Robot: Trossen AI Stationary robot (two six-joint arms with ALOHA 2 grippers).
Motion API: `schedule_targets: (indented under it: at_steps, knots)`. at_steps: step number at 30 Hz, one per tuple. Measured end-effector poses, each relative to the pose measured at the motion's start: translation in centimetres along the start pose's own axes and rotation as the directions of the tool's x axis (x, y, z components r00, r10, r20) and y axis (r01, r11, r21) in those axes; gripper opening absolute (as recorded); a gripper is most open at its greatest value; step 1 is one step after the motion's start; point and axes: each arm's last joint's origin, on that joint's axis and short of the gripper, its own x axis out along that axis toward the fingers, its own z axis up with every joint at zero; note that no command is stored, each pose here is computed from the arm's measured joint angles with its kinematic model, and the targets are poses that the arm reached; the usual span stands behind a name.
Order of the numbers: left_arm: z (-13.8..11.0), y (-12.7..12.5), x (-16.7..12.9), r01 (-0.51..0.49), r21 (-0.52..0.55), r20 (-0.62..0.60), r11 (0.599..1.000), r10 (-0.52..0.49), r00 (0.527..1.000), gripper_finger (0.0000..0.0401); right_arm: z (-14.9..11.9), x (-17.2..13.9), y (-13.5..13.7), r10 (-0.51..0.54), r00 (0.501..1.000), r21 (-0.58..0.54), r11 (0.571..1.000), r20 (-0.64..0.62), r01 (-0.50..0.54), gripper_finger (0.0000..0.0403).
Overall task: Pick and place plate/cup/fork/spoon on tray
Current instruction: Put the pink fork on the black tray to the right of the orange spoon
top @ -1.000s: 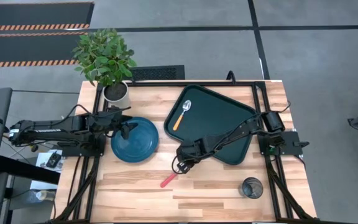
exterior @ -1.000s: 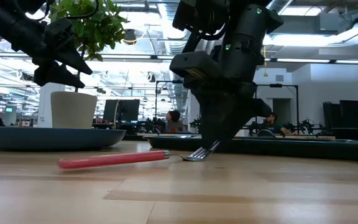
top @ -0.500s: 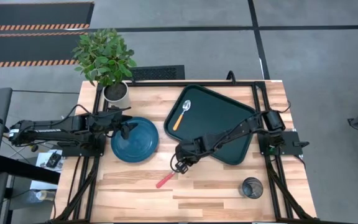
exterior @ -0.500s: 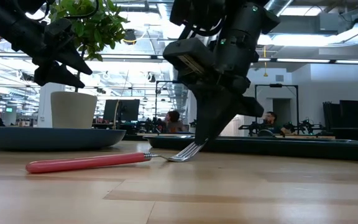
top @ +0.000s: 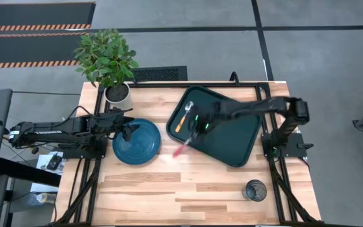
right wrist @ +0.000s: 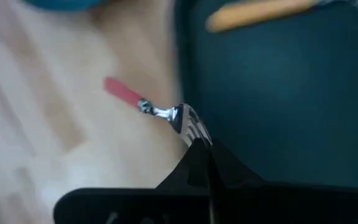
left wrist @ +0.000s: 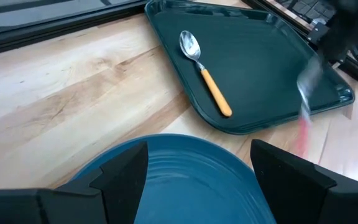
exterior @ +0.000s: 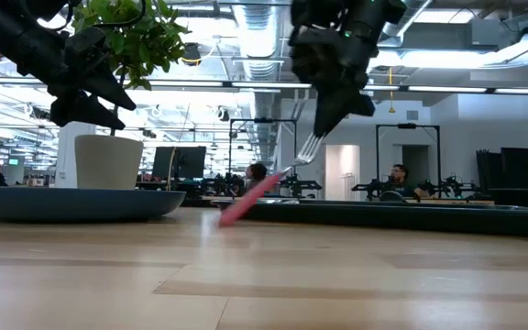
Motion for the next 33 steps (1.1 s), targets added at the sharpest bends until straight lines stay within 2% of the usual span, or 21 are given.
schedule_targets:
  at_steps: [4,10,12,15,21,30,33]
  knots:
    - [0.0,0.0,0.0,0.0,0.002,0.0,1.0,0.0,1.0,0.0269,1.7,-1.8,-4.9,-0.031,0.999,-0.027,0.999,0.02,0.031,0.0]
    - [0.0,0.0,0.0,-0.001,0.005,-0.001,1.0,0.001,1.0,0.0269,3.1,-2.0,-10.8,0.106,0.994,-0.02,0.994,-0.024,-0.107,0.0]
    - [0.0,0.0,0.0,-0.001,0.005,-0.001,1.0,0.001,1.0,0.0269,3.2,-1.8,-12.3,0.117,0.992,-0.014,0.993,-0.043,-0.117,0.0]
    - [0.0,0.0,0.0,-0.001,0.005,-0.002,1.0,0.001,1.0,0.0269,3.6,-1.9,-13.2,0.161,0.986,-0.033,0.986,-0.053,-0.162,0.0]
    - [0.0,0.1,0.0,-0.034,0.006,0.012,0.999,0.034,0.999,0.0269,5.5,-2.0,-13.7,0.188,0.982,-0.113,0.976,-0.01,-0.188,0.0]
    - [-0.1,0.2,0.0,-0.049,0.007,0.005,0.999,0.049,0.999,0.0269,7.7,3.3,-15.1,0.168,0.96,-0.1,0.976,-0.222,-0.194,0.0]
    - [-0.1,0.2,0.0,-0.05,0.007,0.004,0.999,0.05,0.999,0.0269,8.3,3.3,-15.9,0.147,0.961,-0.092,0.981,-0.236,-0.173,0.0]
